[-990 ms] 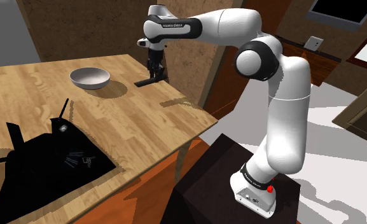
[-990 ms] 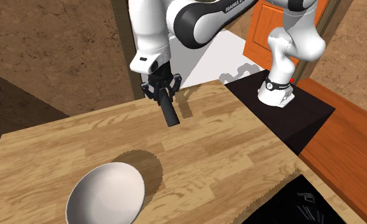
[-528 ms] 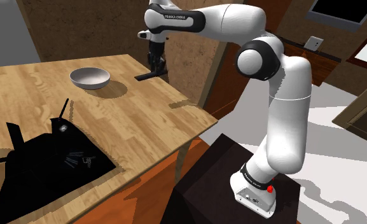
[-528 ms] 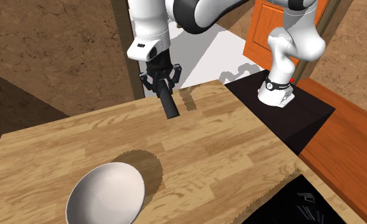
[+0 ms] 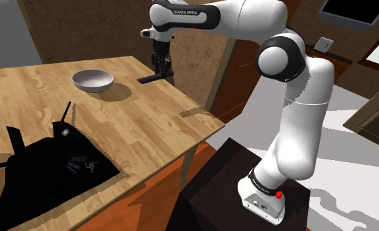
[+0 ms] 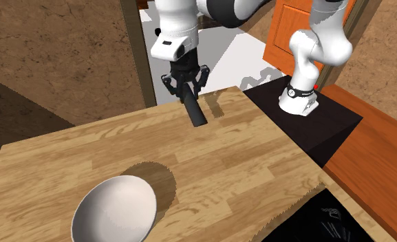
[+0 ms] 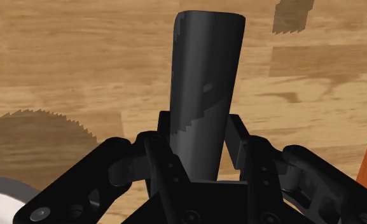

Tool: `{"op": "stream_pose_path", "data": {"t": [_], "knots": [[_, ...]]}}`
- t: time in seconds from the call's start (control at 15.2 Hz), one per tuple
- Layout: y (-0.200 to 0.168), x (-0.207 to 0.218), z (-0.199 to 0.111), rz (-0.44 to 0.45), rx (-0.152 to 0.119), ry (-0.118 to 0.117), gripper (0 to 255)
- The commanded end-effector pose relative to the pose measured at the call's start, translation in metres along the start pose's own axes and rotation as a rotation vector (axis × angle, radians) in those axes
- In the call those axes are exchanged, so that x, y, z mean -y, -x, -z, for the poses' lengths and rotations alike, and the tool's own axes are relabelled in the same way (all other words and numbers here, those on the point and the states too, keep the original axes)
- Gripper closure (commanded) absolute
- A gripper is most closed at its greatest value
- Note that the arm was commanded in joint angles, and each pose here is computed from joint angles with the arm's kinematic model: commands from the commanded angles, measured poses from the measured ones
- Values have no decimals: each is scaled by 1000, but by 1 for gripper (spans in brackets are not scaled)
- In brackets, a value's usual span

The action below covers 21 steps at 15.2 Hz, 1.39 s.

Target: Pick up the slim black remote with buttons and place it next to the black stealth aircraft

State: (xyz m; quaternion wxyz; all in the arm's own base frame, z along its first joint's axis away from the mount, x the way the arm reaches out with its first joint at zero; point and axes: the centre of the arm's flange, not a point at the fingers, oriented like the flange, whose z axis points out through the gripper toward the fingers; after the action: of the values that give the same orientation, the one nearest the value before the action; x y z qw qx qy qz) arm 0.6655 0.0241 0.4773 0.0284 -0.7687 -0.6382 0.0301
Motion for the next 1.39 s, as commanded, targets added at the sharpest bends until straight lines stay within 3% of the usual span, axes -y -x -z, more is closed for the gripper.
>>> {"op": "stream_pose_path", "data": {"t": [0.0, 1.32], "knots": [[-17, 19, 0, -1, 0, 1, 255], [-187, 220, -15, -1, 0, 1, 255]]}}
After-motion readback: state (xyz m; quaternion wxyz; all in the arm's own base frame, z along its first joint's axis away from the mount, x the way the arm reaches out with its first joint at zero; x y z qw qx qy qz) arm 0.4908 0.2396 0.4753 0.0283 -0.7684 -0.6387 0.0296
